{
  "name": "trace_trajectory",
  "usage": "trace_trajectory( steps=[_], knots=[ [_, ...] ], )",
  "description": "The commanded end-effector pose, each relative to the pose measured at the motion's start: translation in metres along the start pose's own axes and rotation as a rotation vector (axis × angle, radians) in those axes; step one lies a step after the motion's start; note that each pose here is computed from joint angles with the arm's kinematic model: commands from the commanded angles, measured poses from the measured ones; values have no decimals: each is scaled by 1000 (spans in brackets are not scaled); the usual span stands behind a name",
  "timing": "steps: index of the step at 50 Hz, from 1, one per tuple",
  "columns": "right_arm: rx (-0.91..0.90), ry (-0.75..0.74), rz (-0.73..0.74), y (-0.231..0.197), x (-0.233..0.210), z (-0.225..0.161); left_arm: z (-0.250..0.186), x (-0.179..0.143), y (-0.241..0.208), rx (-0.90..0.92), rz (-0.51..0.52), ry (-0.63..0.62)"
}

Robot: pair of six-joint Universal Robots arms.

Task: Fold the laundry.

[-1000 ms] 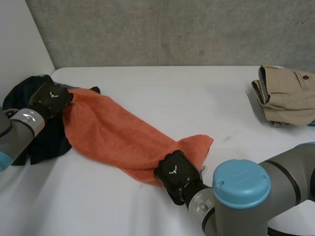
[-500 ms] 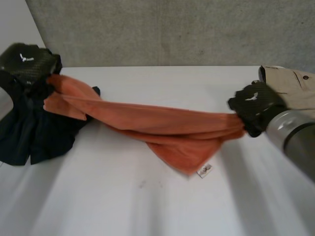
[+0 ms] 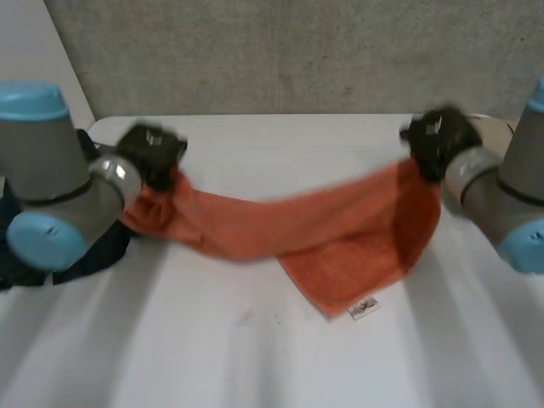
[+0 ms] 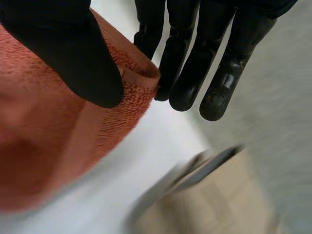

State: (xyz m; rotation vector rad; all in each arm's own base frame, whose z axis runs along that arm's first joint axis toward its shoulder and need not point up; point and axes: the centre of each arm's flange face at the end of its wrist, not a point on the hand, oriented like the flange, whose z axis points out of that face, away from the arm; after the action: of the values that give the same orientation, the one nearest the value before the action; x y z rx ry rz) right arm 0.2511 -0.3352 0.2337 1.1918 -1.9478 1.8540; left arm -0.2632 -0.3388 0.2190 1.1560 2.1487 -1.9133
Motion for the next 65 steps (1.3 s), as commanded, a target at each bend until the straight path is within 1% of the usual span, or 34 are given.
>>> trace_trajectory(
  steps=[1, 5, 6, 8, 10, 11, 12, 14, 16, 18, 19, 21, 22, 24, 25, 26, 28, 29, 32, 33, 36, 37, 42, 45, 46, 49, 50, 52, 53, 56, 57, 60, 61, 65],
  knots=[
    [489, 438, 34, -84, 81, 29, 32, -60, -117, 594, 174, -370],
    [650, 604, 31, -117, 113, 21, 19, -85, -162, 842, 179, -530],
    [665, 620, 30, -121, 116, 18, 17, -87, -166, 857, 177, -538],
    [680, 632, 29, -127, 121, 13, 14, -87, -169, 864, 165, -530],
    [679, 628, 32, -129, 122, 7, 12, -85, -165, 831, 137, -493],
    [663, 612, 38, -127, 119, 5, 12, -82, -161, 809, 124, -470],
    [645, 597, 41, -123, 116, 5, 12, -75, -150, 755, 98, -421],
    [599, 555, 43, -112, 105, 5, 10, -68, -137, 695, 75, -373],
    [510, 488, 44, -91, 90, 5, 5, -56, -116, 610, 52, -307],
    [448, 438, 50, -79, 79, 1, 0, -44, -101, 558, 46, -258],
    [390, 397, 55, -67, 72, -6, -5, -31, -85, 505, 42, -205],
    [321, 335, 60, -56, 60, -17, -13, -16, -68, 451, 43, -146],
    [263, 273, 64, -46, 48, -28, -23, 1, -51, 395, 38, -81],
    [205, 189, 66, -34, 33, -41, -33, 10, -39, 351, 39, -43],
    [157, 110, 65, -24, 20, -51, -38, 16, -31, 322, 42, -22],
    [134, 74, 65, -18, 14, -55, -46, 26, -17, 271, 54, 12],
    [88, -4, 76, -7, 2, -63, -51, 35, -4, 220, 80, 39],
    [33, -81, 90, 5, -8, -70, -55, 41, 7, 179, 113, 57],
    [-32, -162, 105, 19, -19, -79, -59, 49, 19, 134, 173, 84],
    [-70, -212, 112, 27, -26, -84, -58, 54, 27, 107, 217, 102],
    [-106, -258, 129, 37, -36, -84, -52, 57, 36, 73, 298, 122],
    [-114, -262, 135, 41, -38, -81, -49, 58, 37, 72, 310, 123],
    [-108, -237, 139, 54, -45, -63, -36, 53, 29, 104, 327, 101],
    [-98, -155, 155, 61, -38, -50, -33, 52, 22, 125, 305, 94],
    [-98, -98, 173, 65, -33, -43, -34, 56, 20, 131, 276, 104],
    [-110, -19, 214, 77, -27, -32, -38, 64, 17, 136, 207, 126],
    [-111, 2, 228, 80, -26, -28, -42, 70, 15, 135, 157, 140],
    [-114, 22, 240, 83, -25, -25, -45, 72, 13, 128, 107, 139],
    [-117, 39, 243, 83, -23, -23, -49, 72, 14, 109, 56, 132],
    [-111, 49, 239, 84, -22, -23, -58, 66, 10, 92, -15, 82],
    [-99, 61, 235, 83, -19, -21, -64, 60, 8, 79, -57, 40],
    [-70, 96, 236, 83, -12, -15, -72, 53, 7, 59, -104, -18],
    [-52, 128, 235, 84, -5, -11, -77, 50, 7, 51, -131, -47],
    [-53, 174, 232, 91, 7, -5, -92, 44, 5, 48, -184, -92]
  ],
)
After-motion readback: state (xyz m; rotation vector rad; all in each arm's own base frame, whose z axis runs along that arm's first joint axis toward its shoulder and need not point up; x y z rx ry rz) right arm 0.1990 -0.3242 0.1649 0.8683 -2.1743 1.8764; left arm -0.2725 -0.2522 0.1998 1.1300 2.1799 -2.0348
